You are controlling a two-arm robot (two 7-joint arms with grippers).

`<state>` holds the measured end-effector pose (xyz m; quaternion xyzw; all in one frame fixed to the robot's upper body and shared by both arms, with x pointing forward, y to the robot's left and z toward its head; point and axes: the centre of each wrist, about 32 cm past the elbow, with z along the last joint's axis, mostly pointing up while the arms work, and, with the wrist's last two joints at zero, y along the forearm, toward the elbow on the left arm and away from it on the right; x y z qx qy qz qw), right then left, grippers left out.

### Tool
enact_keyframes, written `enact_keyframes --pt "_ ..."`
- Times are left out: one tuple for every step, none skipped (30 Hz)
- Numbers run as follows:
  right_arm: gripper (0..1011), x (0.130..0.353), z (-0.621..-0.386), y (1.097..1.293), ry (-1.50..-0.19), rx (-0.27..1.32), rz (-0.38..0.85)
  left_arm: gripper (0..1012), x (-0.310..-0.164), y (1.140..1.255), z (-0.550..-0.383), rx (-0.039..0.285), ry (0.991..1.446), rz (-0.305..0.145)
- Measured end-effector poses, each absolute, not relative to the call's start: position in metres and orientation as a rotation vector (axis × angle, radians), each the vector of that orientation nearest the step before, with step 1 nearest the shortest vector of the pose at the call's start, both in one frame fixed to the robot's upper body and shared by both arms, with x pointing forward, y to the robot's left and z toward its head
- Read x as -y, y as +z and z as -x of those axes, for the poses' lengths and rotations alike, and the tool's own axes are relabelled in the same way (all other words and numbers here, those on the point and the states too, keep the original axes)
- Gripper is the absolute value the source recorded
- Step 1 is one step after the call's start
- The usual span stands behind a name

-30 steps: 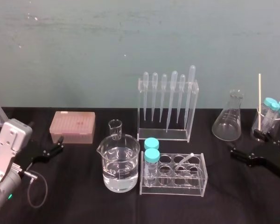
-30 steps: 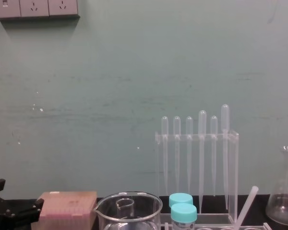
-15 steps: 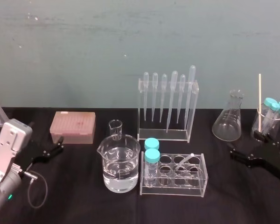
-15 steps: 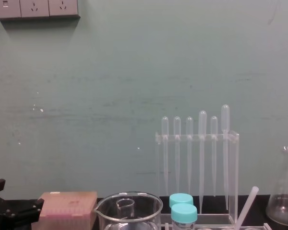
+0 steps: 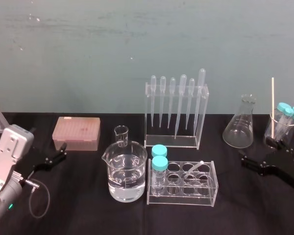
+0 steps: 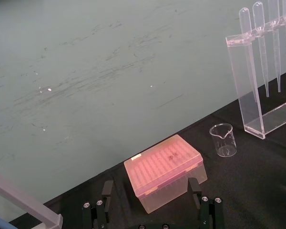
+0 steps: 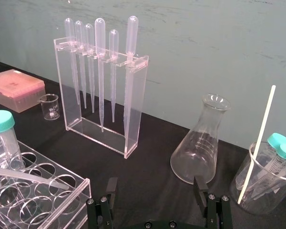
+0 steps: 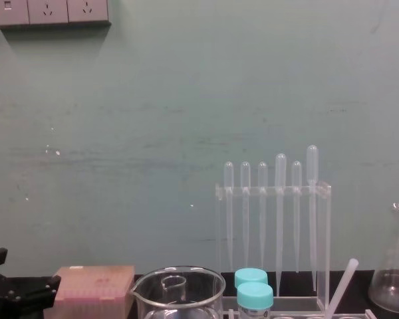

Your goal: Pick up the stirring rod with one hand, then place it down.

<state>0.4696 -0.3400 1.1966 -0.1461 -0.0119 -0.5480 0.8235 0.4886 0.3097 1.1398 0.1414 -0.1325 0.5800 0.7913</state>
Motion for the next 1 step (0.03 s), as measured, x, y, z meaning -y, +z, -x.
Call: enact_keyframes --pt "1003 0.34 -0.4696 1.1966 -1.166 0.025 0.311 1000 -0.3097 1.1398 -0.4887 0.285 1.248 -0.304"
